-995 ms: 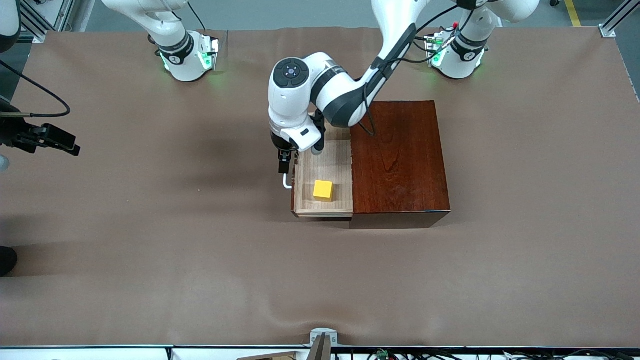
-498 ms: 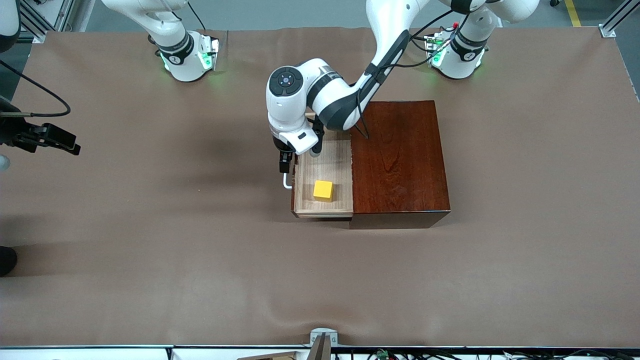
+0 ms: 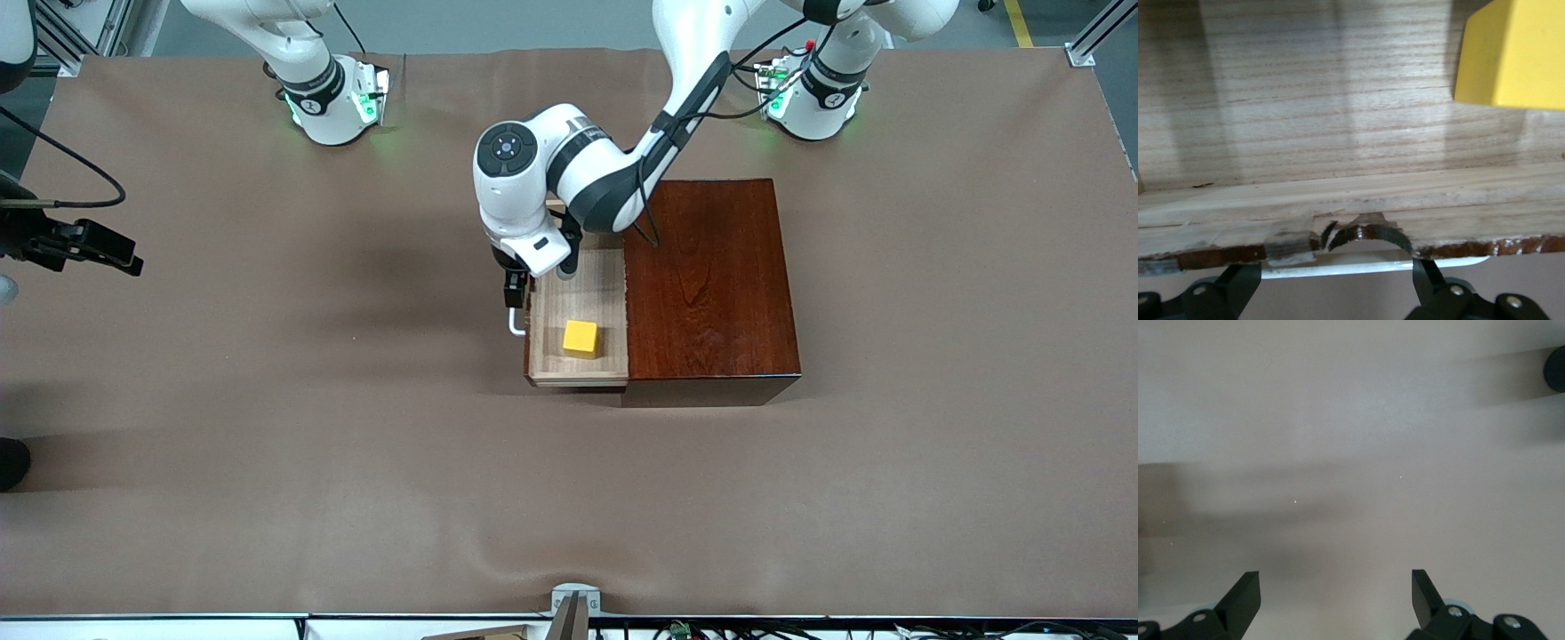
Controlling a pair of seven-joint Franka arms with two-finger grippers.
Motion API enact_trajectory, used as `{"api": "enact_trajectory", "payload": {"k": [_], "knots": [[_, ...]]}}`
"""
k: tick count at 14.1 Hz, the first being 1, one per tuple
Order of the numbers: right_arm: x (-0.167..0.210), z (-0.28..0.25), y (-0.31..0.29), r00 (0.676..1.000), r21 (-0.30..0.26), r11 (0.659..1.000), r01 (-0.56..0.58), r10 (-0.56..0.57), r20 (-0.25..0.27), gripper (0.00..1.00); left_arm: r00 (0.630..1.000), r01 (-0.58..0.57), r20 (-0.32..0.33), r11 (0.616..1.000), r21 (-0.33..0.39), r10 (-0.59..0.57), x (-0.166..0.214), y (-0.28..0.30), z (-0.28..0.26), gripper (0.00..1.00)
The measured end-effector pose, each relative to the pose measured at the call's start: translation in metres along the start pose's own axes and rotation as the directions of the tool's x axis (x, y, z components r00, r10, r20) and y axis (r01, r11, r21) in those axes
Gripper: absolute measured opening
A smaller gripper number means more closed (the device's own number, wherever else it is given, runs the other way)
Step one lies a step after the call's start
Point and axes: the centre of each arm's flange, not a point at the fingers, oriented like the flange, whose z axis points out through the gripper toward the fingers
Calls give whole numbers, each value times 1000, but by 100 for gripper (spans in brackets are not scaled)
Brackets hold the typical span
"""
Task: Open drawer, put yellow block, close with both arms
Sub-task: 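Push the drawer front into the box with the left gripper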
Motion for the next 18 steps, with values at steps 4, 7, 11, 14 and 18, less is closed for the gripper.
{"api": "enact_trajectory", "payload": {"k": [4, 7, 11, 14, 18], "knots": [[0, 0, 0, 1000, 0, 1000, 0, 0, -1, 100, 999, 29, -40, 1000, -1, -29, 14, 12, -4, 100], [0, 0, 0, 1000, 0, 1000, 0, 0, -1, 100, 995, 55, -87, 998, 14, -53, 30, 20, -6, 100], [0, 0, 0, 1000, 0, 1000, -15, 15, -1, 100, 988, 83, -131, 996, 29, -79, 43, 26, -6, 100], [0, 0, -1, 999, 0, 999, -50, 50, -2, 100, 978, 112, -179, 993, 43, -102, 60, 34, -7, 100], [0, 0, -2, 998, 8, 998, -56, 56, -2, 100, 962, 152, -237, 987, 42, -138, 87, 51, -8, 100]]}}
